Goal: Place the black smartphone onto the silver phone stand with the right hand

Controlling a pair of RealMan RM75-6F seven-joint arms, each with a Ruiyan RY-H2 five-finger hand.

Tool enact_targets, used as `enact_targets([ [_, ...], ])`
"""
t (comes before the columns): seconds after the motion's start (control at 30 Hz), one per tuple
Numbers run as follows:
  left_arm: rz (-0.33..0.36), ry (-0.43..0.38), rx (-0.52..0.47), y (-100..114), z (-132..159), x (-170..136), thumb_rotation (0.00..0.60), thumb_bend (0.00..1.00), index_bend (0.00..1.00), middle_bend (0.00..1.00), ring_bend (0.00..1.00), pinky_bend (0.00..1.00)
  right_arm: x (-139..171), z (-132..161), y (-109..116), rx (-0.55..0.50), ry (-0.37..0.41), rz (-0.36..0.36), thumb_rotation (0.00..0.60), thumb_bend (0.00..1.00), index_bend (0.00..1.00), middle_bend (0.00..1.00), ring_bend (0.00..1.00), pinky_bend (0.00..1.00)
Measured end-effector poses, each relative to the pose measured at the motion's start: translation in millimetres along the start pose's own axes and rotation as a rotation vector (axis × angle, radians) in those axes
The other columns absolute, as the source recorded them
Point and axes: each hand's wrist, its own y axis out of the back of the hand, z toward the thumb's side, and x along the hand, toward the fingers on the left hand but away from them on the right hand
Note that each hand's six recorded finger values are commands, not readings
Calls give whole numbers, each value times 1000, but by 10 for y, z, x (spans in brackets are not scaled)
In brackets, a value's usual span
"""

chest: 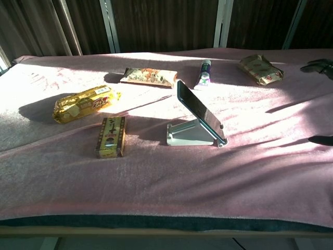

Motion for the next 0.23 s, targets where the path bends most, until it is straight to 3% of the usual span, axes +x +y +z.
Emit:
enact_targets([
  [0.13,-2,-3,11,-23,29,12,600,360,0,13,22,122,439,-404,244,90,-150,-34,600,151,0,0,0,0],
  [0.23,-5,-3,15,-36,40,11,600,360,0,13,21,123,622,-626,388,162,-198,-55,600,151,0,0,0,0],
])
